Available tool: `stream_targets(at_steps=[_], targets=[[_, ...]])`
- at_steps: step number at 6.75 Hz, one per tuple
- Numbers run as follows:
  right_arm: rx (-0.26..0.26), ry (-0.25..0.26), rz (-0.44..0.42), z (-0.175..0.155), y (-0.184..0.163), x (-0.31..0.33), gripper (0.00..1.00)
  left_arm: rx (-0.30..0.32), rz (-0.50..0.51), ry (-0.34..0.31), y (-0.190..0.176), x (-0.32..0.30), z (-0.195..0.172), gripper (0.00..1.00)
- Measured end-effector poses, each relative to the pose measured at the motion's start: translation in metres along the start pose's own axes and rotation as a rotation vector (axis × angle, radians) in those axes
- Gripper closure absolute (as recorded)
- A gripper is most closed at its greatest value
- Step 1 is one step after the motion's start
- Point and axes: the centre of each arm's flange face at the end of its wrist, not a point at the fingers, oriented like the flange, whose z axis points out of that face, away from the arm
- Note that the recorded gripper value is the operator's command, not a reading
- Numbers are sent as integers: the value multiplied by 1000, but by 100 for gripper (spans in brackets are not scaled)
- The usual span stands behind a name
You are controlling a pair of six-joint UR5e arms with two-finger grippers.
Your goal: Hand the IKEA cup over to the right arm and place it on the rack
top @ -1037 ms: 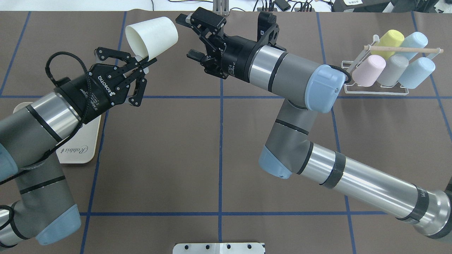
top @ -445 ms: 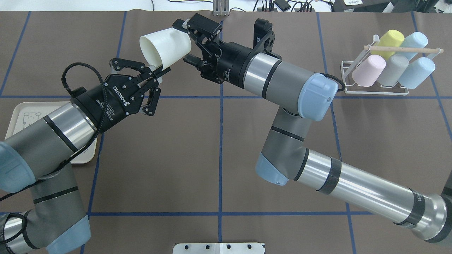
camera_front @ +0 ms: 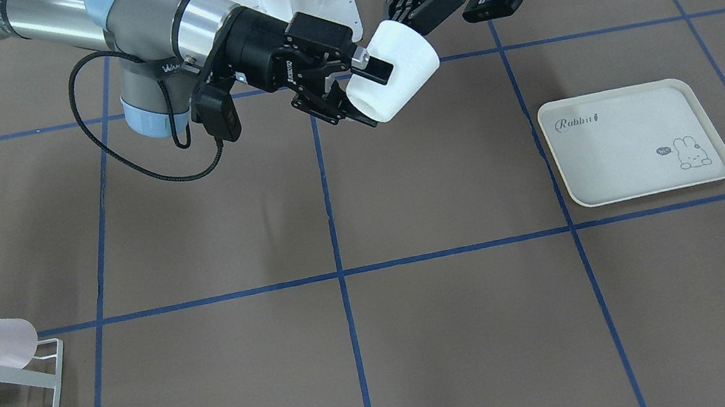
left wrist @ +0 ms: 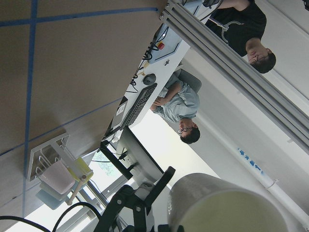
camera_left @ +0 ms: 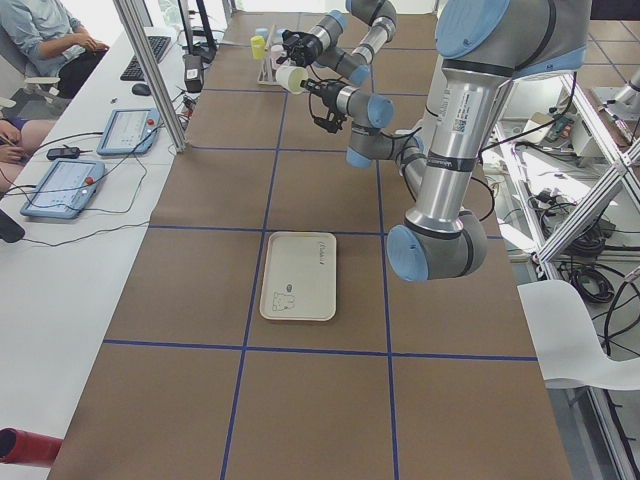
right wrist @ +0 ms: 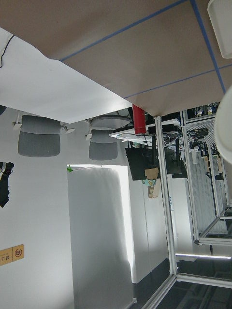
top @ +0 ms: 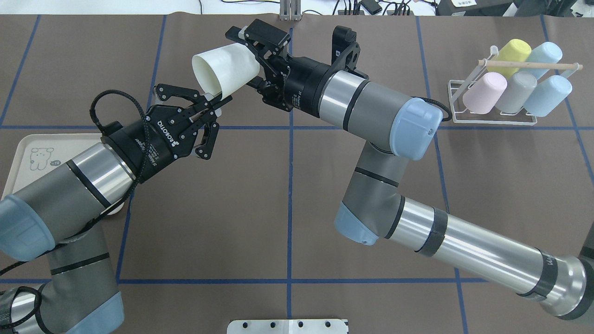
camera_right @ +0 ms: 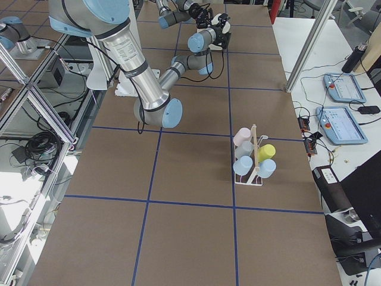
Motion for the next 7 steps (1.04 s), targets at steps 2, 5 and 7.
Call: stream_targets(at_steps=[2, 5, 7], targets=[[-3, 1, 1, 0, 2, 1, 2, -1, -1, -2, 2, -2, 1, 100], [-7, 3, 4, 0, 4, 2, 70, 6, 0, -10, -1, -7, 3, 100], [-10, 5, 14, 0, 5, 4, 100, 1, 1, -13, -1, -7, 2, 1]])
